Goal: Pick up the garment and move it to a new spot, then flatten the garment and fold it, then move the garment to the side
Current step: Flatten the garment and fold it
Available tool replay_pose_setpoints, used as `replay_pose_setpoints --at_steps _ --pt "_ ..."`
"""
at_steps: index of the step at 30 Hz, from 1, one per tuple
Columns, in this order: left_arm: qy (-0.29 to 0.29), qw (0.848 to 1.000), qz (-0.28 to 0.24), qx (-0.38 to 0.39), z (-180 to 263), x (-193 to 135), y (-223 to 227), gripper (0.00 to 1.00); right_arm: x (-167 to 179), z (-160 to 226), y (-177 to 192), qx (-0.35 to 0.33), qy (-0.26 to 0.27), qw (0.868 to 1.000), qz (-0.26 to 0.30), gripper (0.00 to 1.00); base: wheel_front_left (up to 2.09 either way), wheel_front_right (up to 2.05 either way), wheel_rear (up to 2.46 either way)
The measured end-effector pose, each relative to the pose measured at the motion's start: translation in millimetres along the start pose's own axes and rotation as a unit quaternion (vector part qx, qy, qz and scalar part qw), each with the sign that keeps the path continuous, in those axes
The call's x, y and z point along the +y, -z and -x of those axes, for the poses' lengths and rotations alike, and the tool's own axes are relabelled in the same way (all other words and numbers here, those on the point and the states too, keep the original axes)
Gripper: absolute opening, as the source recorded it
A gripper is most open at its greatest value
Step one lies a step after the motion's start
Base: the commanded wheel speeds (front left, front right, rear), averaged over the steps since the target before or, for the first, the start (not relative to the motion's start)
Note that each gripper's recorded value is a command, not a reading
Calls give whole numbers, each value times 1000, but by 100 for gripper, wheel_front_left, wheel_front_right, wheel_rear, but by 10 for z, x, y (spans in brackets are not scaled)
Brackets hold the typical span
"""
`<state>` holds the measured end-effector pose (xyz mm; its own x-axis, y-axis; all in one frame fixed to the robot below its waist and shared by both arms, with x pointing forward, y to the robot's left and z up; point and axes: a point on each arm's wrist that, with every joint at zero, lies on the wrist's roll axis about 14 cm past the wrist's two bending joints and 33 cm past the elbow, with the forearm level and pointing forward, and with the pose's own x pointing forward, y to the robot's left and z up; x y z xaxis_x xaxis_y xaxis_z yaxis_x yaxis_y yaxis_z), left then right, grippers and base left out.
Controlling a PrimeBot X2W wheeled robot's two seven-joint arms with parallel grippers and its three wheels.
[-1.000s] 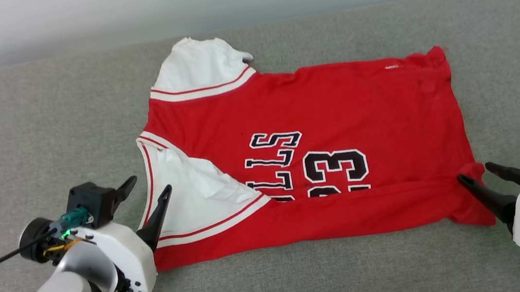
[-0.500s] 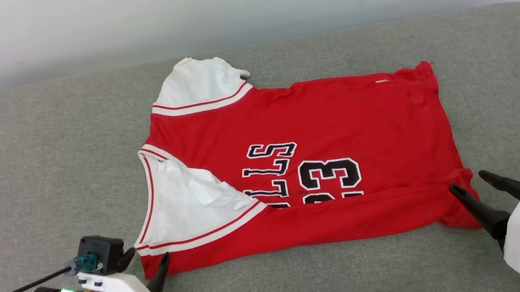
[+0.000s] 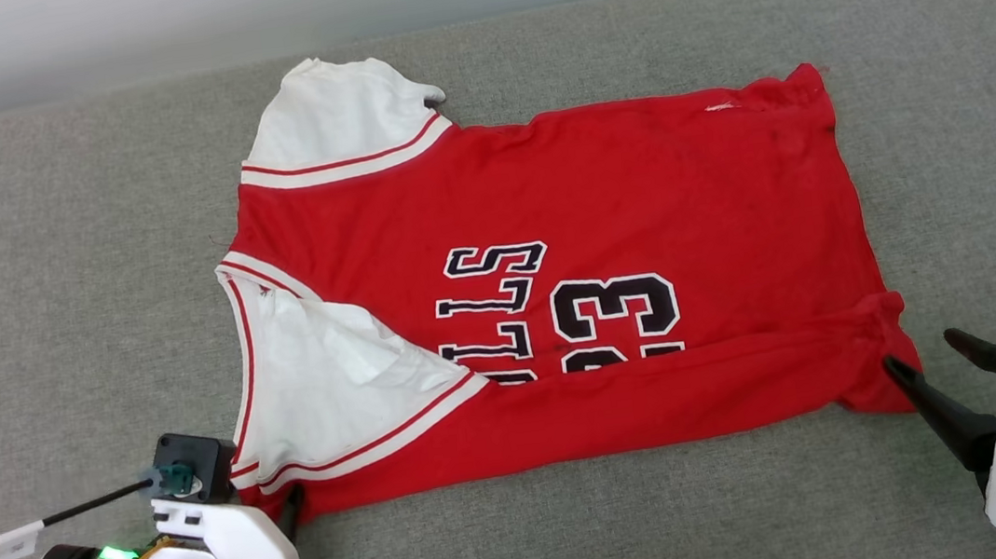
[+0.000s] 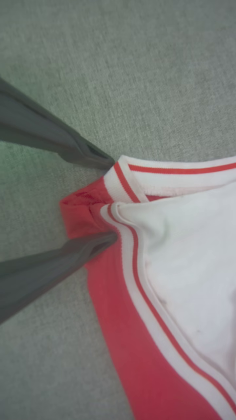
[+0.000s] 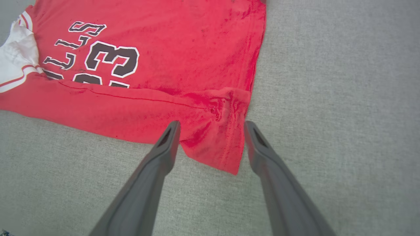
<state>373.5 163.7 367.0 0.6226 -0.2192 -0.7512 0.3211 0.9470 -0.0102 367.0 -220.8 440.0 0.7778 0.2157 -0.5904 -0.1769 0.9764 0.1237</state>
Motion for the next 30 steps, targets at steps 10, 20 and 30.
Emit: replay_pose_setpoints --at_steps 10,20,30 --pt "10 999 5 -53 107 -82 -160 0 -114 -64 255 69 35 997 6 100 0 0 0" --pt "4 990 11 -141 546 -110 -517 0 -91 -294 512 131 48 990 -1 100 0 0 0" --pt "11 992 0 -130 595 -190 -448 0 11 -564 616 164 35 986 2 0 0 0 0"
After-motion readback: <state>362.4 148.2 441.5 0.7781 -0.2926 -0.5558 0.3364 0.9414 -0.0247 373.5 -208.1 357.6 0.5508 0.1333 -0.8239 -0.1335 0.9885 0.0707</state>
